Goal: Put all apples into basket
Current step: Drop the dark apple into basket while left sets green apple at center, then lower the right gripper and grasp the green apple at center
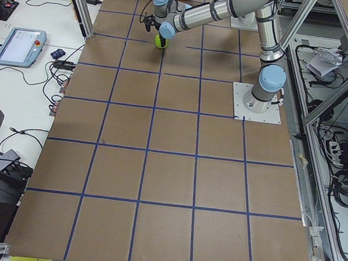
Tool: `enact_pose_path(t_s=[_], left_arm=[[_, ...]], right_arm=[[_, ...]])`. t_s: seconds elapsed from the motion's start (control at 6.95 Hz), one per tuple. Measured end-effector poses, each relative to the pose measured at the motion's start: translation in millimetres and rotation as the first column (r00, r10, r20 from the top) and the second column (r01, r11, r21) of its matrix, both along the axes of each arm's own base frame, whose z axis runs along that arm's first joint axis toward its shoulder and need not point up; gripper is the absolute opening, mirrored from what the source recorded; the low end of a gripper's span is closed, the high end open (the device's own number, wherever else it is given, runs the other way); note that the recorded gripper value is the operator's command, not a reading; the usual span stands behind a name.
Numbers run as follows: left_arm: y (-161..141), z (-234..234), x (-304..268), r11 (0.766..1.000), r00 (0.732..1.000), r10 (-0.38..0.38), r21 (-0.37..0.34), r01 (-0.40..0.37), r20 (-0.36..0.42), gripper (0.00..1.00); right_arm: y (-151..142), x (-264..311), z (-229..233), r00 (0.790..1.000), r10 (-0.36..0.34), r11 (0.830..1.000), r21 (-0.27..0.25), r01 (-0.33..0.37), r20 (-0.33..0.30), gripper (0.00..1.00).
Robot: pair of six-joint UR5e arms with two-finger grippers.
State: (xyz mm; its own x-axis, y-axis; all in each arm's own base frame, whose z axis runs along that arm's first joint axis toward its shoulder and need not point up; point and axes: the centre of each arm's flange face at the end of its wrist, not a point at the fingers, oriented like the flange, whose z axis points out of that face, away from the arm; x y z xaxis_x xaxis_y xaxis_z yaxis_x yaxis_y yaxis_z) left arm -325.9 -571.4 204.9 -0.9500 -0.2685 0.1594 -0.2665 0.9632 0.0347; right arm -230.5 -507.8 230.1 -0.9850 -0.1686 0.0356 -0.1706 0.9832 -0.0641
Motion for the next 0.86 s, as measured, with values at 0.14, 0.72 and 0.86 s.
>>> enact_pose_path(t_s=[0.14,0.72,0.86], left_arm=[[-3,14,4,1.000,1.000,0.003,-0.021,-0.003,-0.006,1.00],[-21,173,128,0.989,0.988,-0.145,-0.008,0.145,0.048,1.00],[-8,216,166,0.979,0.976,-0.201,0.006,0.202,0.085,1.00]], right_arm=[[2,-1,3,1.000,0.002,1.000,-0.003,-0.002,-0.005,1.00],[-12,109,68,0.998,0.063,0.998,-0.034,-0.062,0.020,1.00],[-26,167,83,0.998,0.061,0.997,-0.056,-0.059,0.022,1.00]])
